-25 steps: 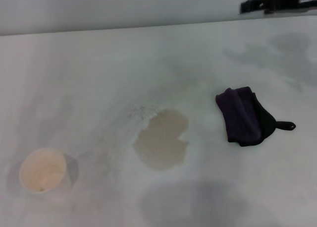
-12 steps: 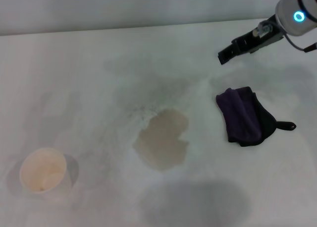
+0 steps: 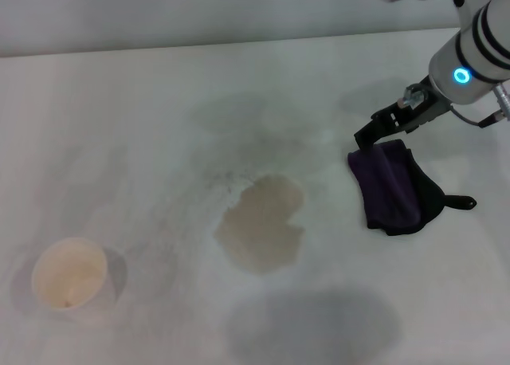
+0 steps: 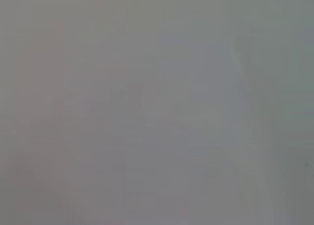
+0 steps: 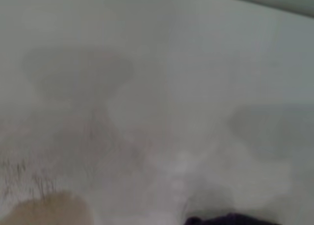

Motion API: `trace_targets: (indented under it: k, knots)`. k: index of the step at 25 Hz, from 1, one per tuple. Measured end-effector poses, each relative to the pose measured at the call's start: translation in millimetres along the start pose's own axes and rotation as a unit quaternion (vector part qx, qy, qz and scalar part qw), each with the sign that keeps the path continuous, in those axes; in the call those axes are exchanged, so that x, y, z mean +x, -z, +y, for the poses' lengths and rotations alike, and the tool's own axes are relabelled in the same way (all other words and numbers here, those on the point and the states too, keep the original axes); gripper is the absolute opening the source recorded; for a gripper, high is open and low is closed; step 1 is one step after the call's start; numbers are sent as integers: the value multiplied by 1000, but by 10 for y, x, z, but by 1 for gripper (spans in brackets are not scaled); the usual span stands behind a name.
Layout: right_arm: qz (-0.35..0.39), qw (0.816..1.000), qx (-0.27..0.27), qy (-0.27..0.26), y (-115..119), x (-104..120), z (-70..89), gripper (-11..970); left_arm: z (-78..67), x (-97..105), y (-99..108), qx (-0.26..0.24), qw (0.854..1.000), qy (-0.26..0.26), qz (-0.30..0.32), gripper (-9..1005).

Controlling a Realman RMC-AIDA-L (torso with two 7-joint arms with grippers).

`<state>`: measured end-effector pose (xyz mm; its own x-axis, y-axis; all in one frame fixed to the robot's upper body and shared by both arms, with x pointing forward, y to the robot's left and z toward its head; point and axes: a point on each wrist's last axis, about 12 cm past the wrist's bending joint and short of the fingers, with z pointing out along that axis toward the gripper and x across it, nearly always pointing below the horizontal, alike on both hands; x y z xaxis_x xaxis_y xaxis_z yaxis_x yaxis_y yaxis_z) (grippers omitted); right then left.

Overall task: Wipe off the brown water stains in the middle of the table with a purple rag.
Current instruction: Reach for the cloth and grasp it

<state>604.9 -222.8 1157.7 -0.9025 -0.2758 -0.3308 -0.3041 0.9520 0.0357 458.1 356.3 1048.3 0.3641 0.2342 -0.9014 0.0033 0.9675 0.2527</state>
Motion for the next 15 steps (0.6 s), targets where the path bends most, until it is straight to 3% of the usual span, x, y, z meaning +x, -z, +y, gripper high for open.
trace_targets:
  k: [15]
  knots:
    - [54, 998, 9, -6, -259, 97, -10, 814, 22, 13, 12, 2, 1000, -2, 6, 895]
